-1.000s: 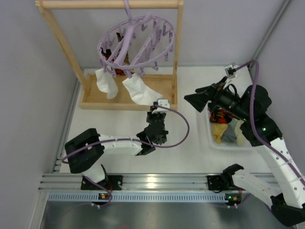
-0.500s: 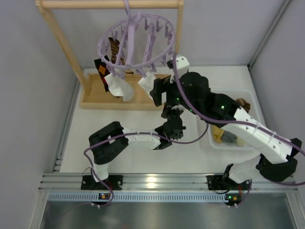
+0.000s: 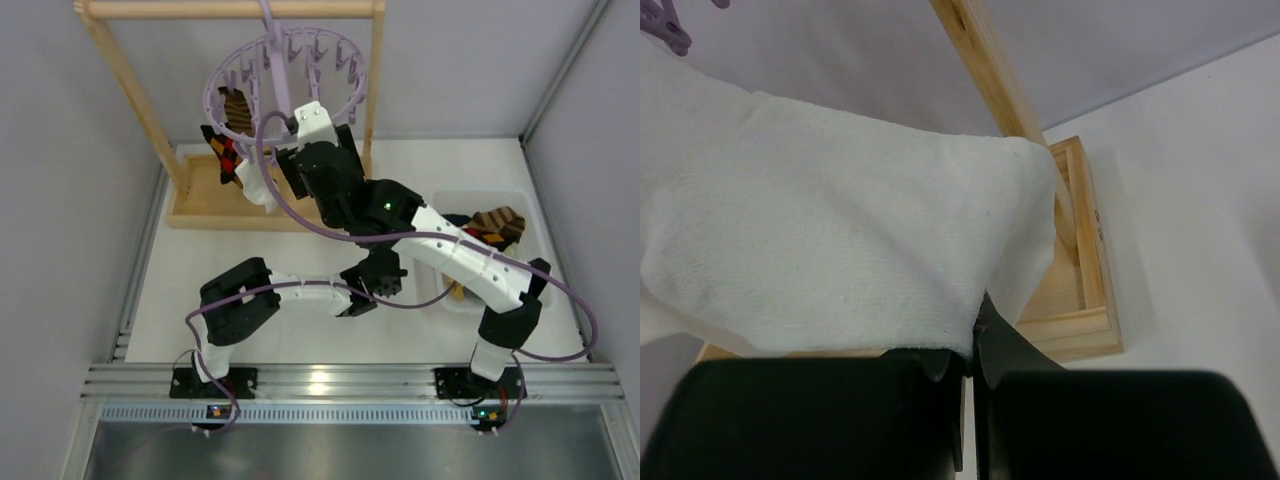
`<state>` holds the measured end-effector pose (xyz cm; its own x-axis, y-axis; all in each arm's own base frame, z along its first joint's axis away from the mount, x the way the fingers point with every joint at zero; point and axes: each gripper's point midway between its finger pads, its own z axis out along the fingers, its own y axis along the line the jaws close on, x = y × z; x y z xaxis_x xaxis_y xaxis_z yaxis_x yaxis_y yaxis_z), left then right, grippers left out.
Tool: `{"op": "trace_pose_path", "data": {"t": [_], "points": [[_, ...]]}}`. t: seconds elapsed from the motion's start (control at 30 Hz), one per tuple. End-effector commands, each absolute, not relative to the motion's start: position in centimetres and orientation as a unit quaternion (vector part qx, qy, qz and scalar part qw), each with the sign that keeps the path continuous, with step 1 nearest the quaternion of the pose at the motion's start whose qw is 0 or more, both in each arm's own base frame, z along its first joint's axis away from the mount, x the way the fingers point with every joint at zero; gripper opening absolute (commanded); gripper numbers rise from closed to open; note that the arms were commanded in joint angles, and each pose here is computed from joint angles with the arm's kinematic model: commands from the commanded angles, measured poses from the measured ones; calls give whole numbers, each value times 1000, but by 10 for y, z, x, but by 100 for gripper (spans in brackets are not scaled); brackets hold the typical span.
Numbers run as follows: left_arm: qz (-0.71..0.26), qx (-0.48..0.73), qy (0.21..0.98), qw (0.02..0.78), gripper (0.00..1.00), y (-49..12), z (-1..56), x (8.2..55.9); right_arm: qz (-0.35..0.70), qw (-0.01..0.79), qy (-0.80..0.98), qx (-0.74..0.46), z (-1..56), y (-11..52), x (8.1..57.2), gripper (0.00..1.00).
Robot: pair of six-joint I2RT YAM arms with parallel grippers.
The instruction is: Remove the socks clipped to the hanger
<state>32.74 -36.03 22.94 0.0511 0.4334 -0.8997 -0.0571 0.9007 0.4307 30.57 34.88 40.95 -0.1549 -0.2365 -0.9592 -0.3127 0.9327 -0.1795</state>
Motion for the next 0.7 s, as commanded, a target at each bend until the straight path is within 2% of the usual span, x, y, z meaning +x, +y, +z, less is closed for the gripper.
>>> {"op": "trace_pose_path", "data": {"t": [0.0, 0.3, 0.67], "points": [[157, 135, 659, 723, 0, -370, 247, 325, -45, 647, 738, -185, 422, 346, 314, 75], [148, 134, 658, 726, 0, -372, 251, 320, -127, 675, 708, -166, 427, 352, 336, 72], [106, 122, 656, 737, 0, -364, 260, 310, -171, 681, 697, -146, 426, 341, 361, 65]]}}
